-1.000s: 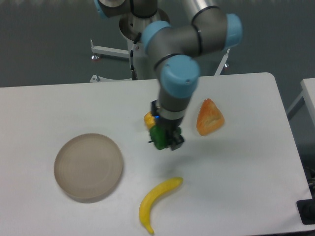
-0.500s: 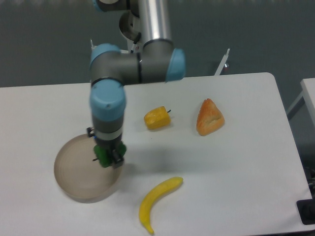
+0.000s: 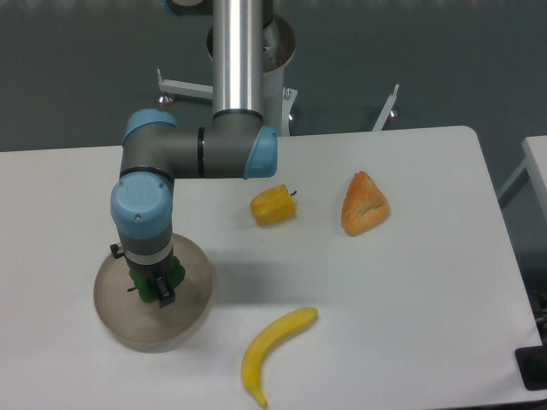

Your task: Place the green pepper on the plate

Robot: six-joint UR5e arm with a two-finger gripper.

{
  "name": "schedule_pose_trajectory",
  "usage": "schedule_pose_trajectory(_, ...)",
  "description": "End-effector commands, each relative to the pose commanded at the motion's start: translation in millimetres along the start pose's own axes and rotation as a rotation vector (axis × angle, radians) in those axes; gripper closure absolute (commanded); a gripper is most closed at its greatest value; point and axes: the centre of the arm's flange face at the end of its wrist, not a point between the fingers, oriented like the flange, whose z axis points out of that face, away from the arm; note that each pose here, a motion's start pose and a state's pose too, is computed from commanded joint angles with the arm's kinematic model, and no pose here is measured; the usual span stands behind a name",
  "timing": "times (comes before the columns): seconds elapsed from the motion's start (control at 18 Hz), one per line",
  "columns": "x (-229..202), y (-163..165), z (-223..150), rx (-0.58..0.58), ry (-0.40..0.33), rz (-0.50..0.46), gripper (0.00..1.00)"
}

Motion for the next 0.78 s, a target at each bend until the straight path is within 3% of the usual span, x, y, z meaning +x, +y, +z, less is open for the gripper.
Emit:
schedule_pose_trajectory(0.17, 2, 2, -4, 0.004, -0.012, 0.0, 0.0)
schedule_pose_trajectory(0.33, -3, 17, -45, 0.026, -0.065, -0.02, 0.0)
schedule_pose_trajectory(0.61, -39, 102, -125, 0.066, -0.159, -0.138, 0.0)
schedule_pose_trajectory(0.78, -52, 144, -142, 0.042, -0.153, -0.197, 0.0)
